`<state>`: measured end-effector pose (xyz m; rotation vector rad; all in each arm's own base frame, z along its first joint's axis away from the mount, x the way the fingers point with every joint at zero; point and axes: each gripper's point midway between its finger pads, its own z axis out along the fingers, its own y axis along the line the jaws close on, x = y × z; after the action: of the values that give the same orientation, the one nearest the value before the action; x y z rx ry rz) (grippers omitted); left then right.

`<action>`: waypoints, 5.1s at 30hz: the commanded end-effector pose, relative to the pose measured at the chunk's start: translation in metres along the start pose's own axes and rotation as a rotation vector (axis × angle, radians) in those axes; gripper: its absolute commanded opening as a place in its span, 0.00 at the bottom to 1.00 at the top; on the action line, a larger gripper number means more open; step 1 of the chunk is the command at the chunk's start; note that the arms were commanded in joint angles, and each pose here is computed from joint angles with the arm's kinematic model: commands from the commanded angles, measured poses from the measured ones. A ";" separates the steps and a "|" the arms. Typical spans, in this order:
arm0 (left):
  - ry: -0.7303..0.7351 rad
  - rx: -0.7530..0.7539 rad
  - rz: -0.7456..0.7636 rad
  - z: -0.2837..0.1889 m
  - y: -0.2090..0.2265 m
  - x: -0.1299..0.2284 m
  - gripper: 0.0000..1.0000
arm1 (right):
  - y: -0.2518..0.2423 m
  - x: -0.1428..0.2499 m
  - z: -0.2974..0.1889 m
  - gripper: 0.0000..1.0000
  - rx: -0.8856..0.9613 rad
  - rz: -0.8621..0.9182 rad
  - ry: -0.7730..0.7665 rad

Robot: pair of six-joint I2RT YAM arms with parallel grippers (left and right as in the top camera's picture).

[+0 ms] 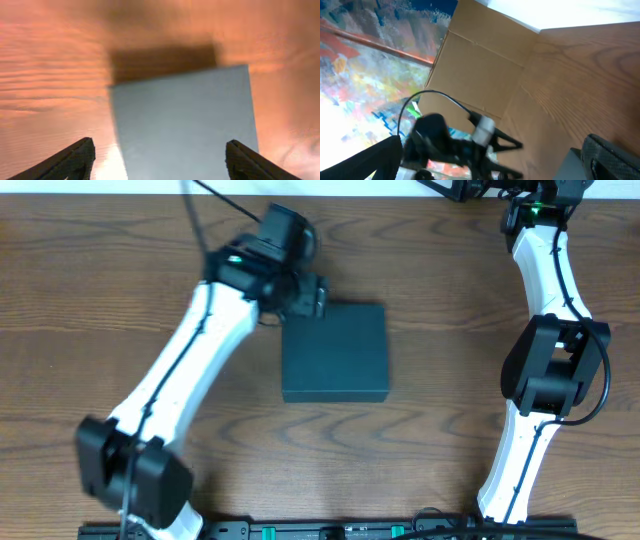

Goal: Pack container

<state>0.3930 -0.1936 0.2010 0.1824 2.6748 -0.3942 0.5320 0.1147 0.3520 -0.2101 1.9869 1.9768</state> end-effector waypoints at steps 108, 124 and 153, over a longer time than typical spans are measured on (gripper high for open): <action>-0.258 -0.223 -0.255 -0.100 0.130 -0.039 0.98 | 0.172 0.177 -0.064 0.99 1.100 -1.218 -0.481; -0.257 -0.223 -0.255 -0.100 0.130 -0.039 0.98 | 0.088 0.245 -0.113 0.99 1.306 -1.371 -0.606; -0.257 -0.223 -0.255 -0.100 0.130 -0.039 0.99 | -0.030 0.299 -0.138 0.99 1.230 -1.266 -0.810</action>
<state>0.4118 -0.0446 0.2626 -0.2539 2.4944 -0.1865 0.2438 0.0187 0.2301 -0.2606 1.4301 -0.1208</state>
